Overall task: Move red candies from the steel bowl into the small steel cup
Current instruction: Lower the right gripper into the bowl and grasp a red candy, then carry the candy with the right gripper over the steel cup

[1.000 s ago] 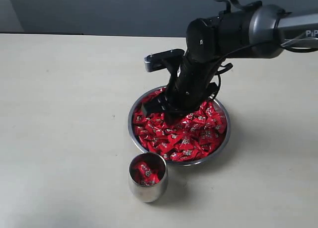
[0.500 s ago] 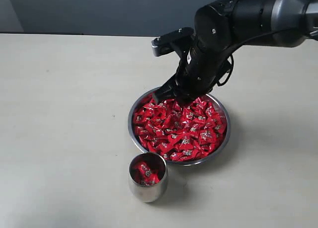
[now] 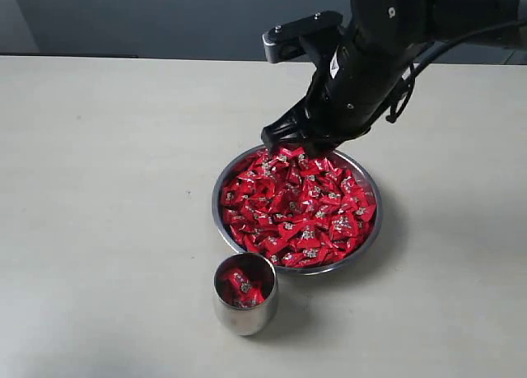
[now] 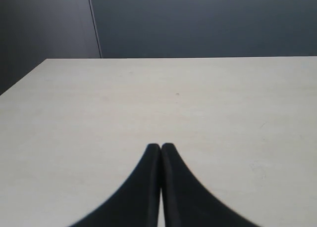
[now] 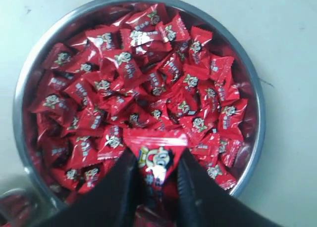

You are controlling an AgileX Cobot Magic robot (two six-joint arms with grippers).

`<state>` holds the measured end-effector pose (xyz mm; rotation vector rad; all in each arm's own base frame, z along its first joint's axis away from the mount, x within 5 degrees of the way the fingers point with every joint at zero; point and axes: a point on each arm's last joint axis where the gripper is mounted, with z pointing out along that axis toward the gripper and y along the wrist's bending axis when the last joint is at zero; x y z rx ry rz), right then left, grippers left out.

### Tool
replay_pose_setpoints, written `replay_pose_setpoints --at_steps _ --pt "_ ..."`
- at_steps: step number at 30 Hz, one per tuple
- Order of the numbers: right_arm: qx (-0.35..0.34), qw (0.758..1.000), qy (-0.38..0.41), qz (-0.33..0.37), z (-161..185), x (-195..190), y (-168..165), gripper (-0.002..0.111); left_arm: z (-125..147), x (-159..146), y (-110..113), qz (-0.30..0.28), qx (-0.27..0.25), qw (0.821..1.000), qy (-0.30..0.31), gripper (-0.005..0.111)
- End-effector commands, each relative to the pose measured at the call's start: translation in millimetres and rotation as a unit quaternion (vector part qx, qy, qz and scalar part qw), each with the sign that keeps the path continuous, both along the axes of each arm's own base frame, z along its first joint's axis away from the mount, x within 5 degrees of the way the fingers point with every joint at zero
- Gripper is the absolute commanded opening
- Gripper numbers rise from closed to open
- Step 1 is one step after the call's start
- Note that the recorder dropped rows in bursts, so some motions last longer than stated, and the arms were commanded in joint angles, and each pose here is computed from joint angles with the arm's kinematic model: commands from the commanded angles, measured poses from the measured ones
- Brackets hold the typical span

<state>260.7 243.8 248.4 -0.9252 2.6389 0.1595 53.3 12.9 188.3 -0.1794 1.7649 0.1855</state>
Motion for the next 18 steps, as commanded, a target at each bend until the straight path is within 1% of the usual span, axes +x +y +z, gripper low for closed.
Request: replay_pose_setpoints --at_steps 1,7,11,14,18 --pt "0.025 0.999 0.026 0.029 12.8 -11.1 -0.7 0.018 -0.9 -0.2 0.0 0.001 0.000 1.000 -0.001 0.000" --pt "0.069 0.989 0.095 0.085 19.9 -29.3 5.3 0.018 -0.9 -0.2 0.0 0.001 0.000 1.000 -0.001 0.000" --pt "0.086 0.980 0.141 0.110 21.0 -39.1 7.9 0.018 -0.9 -0.2 0.0 0.001 0.000 1.000 -0.001 0.000" --pt "0.093 0.976 0.153 0.126 21.8 -45.0 12.0 0.017 -0.9 -0.2 0.0 0.001 0.000 1.000 -0.001 0.000" --pt "0.082 0.970 0.151 0.169 21.4 -63.5 26.1 0.012 -0.9 -0.2 0.0 0.001 0.000 1.000 -0.001 0.000"
